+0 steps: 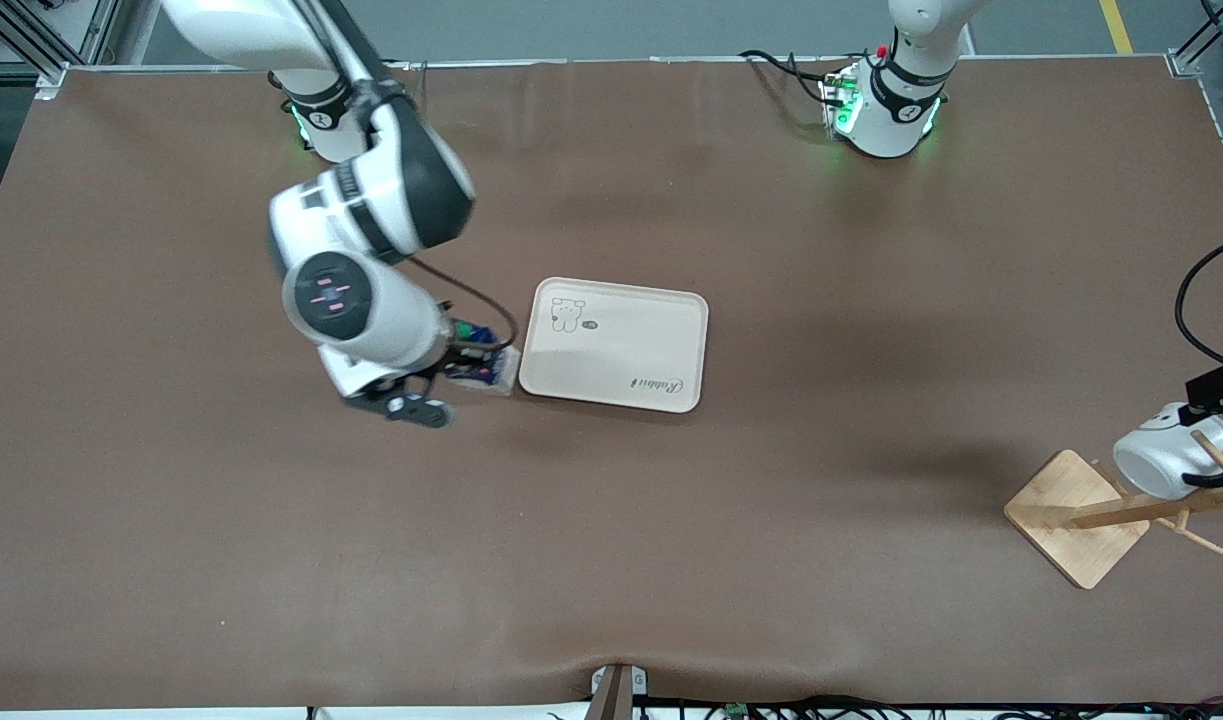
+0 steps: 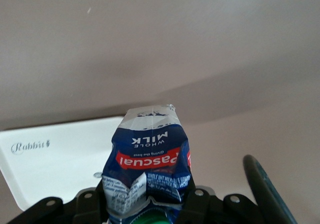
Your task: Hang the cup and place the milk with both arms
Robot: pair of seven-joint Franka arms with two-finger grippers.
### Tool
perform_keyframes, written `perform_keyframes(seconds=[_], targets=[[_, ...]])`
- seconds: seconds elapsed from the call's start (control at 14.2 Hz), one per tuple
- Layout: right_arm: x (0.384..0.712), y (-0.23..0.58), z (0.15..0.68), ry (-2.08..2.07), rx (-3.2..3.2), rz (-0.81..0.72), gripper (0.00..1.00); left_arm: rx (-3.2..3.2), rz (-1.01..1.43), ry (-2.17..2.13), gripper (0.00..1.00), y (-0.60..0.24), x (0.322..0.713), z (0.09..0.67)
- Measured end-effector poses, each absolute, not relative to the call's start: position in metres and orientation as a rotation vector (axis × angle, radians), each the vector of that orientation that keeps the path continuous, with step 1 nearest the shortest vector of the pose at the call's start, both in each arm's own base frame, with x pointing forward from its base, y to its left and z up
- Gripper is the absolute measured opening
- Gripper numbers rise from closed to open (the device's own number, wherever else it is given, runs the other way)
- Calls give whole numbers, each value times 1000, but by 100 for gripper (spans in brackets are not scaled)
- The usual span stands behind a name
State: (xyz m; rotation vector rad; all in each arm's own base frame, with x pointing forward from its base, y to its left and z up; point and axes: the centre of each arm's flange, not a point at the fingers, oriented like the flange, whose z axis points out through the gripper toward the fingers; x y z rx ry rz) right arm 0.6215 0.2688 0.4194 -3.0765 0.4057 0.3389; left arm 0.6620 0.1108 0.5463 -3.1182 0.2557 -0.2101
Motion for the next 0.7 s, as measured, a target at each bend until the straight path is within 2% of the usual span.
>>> perform_keyframes(seconds=[0.35,0.7], targets=[[663,92,404,388,-3031,414,56,-3139,-94,43,100,45,636,584],[657,-38,377,315,-3029,479,56,-3120,-61,56,100,1,615,612]])
